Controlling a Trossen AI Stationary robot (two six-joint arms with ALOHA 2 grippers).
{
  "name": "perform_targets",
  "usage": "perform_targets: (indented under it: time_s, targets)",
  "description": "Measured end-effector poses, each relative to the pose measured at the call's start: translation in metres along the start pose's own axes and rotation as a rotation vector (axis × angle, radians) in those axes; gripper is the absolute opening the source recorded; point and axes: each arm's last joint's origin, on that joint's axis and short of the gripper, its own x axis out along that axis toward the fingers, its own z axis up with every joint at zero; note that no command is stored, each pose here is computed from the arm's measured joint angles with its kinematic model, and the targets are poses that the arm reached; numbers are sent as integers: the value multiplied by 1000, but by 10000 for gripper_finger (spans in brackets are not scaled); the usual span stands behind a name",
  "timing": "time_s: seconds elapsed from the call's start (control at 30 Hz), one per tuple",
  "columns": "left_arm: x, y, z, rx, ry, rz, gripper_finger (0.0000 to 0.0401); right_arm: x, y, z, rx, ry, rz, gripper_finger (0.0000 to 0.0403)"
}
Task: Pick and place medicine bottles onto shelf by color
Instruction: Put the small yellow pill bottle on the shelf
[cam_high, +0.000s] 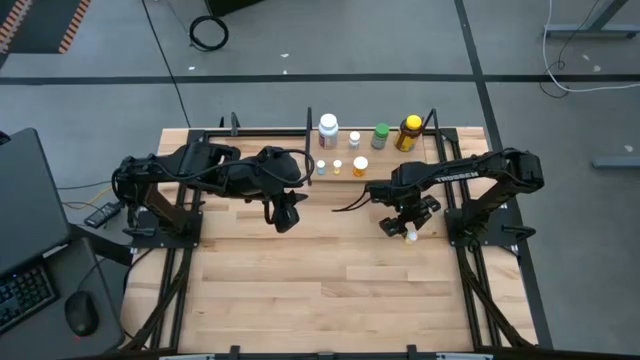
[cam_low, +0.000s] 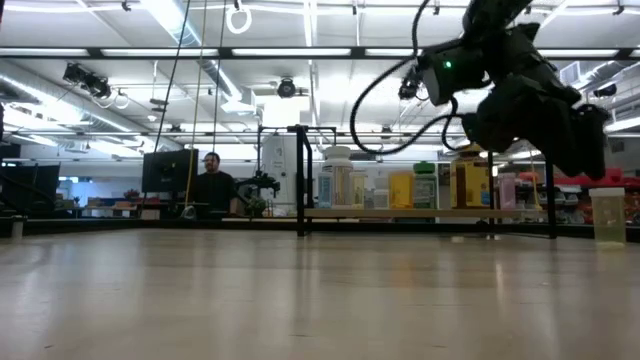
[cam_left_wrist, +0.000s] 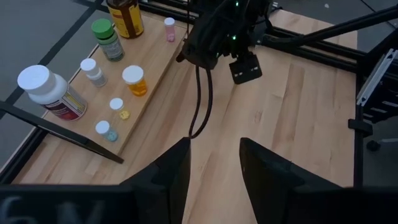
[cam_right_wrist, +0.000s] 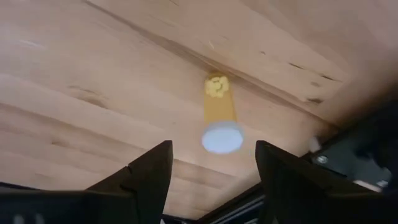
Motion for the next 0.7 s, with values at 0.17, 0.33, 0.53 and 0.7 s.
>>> perform_targets:
  time_s: [0.17, 0.33, 0.53, 0.7]
  targets:
    - [0, 0, -1, 3, 8, 3, 139, -22, 12, -16, -70, -46, -47, 237]
    - [0, 1, -1, 4, 15, 6, 136, -40, 18, -45, -93, -163, -94, 236]
    - [0, 1, -1, 4, 15, 6, 145, -34, 7, -88, -31, -256, -86, 236]
    - [0, 1, -1, 5, 13, 6, 152, -31, 1, -101, -75, -385, 10, 236]
